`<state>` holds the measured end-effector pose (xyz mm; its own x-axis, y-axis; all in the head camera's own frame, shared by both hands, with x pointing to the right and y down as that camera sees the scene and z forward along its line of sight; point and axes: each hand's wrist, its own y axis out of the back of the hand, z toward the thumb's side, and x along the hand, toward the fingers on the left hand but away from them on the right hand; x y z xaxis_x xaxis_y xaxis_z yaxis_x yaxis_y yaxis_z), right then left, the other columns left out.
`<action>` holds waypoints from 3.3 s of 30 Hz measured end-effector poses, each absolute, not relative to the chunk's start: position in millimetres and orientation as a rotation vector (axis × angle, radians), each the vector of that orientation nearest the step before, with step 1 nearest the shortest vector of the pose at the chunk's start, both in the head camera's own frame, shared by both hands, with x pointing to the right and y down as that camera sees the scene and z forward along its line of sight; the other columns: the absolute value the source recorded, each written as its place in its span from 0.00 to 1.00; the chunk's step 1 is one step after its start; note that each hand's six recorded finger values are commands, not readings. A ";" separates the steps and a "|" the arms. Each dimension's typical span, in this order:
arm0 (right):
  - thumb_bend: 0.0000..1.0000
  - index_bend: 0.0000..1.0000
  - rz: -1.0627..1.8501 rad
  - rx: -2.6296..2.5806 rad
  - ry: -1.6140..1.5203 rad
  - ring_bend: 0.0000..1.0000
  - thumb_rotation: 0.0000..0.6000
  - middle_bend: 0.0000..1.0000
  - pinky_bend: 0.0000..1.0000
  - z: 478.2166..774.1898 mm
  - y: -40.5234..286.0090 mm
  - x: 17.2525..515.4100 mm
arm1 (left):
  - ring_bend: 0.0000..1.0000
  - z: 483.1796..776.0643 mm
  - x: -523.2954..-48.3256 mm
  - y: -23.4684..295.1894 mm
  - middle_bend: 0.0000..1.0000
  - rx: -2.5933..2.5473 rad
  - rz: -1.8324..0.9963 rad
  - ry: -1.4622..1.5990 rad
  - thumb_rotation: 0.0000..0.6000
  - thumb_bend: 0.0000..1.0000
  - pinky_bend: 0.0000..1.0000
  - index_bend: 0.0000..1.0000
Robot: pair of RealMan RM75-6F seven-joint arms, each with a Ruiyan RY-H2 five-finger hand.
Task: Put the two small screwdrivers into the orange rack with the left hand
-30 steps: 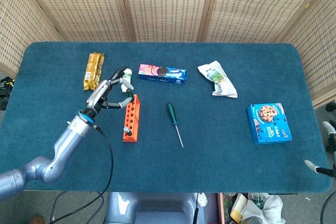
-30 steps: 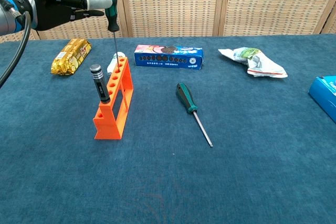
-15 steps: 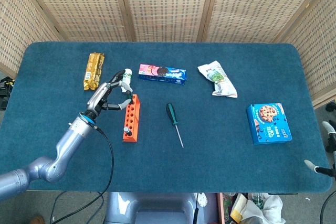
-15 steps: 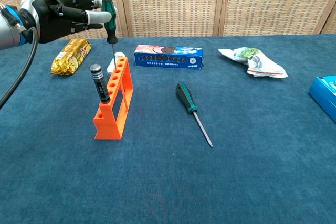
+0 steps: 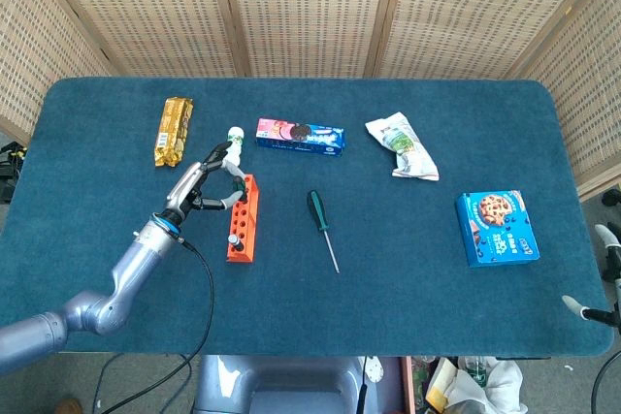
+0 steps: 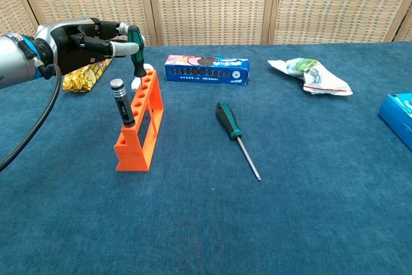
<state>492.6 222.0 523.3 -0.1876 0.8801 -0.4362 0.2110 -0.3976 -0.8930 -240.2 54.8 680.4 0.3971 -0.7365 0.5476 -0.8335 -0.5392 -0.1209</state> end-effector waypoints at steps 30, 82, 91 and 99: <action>0.00 0.00 1.623 -1.547 -1.284 0.00 1.00 0.00 0.00 520.8 221.9 493.5 | 0.00 691.6 -239.1 64.0 0.00 2.481 0.902 -1.381 1.00 0.48 0.00 0.50; 0.00 0.00 1.589 -1.559 -1.290 0.00 1.00 0.00 0.00 513.9 223.6 489.4 | 0.00 614.5 -316.7 48.7 0.00 2.683 1.063 -1.591 1.00 0.00 0.00 0.00; 0.00 0.00 1.576 -1.561 -1.282 0.00 1.00 0.00 0.00 513.3 224.9 486.1 | 0.00 569.1 -422.0 96.3 0.00 2.652 1.671 -1.788 1.00 0.00 0.00 0.00; 0.00 0.00 1.558 -1.538 -1.270 0.00 1.00 0.00 0.00 509.6 226.8 482.5 | 0.00 536.4 -493.7 168.4 0.00 2.400 2.115 -2.005 1.00 0.00 0.00 0.00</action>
